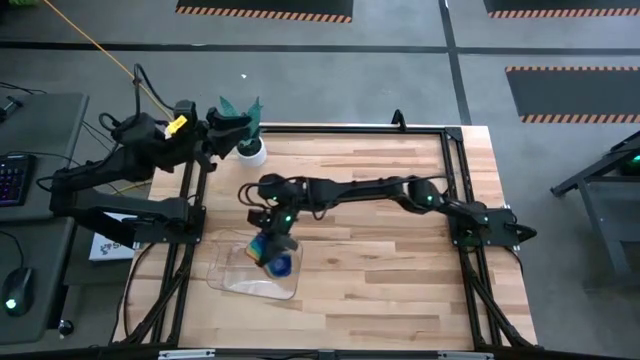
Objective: Nest measuring cups in basket
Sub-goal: Put the stacked measuring cups into the transparent bin
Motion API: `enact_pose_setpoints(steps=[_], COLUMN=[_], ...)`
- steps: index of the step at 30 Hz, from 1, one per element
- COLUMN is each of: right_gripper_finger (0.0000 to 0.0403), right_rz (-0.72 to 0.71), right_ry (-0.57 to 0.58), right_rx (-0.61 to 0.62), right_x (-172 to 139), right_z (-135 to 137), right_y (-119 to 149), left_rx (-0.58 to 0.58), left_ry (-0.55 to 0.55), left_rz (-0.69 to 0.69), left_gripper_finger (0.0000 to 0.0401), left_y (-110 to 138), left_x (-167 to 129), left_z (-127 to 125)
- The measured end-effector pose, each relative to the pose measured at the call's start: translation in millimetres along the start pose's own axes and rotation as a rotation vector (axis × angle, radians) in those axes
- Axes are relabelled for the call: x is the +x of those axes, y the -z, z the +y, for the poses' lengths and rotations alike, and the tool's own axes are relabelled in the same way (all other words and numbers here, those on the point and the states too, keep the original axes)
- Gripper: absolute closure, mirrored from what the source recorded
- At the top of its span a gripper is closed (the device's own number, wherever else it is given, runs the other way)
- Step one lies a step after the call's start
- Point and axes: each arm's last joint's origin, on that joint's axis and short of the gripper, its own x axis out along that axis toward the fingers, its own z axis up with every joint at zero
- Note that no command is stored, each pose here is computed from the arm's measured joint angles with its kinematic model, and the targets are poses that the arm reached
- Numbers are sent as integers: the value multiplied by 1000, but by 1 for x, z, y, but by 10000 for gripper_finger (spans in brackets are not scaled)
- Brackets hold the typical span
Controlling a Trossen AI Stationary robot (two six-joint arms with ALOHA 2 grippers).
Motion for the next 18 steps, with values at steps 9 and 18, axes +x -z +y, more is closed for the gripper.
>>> enact_pose_setpoints(steps=[9,18], right_gripper_finger=[342,342], right_rz=[54,197], right_ry=[102,255], right_rx=[88,244], right_x=[12,9], right_z=[-39,-57], right_y=[20,53], left_rx=[77,134], left_ry=[-8,-66], left_rz=[66,219], left_gripper_finger=[190,190], left_y=[5,19], left_x=[-3,-5], left_z=[2,9])
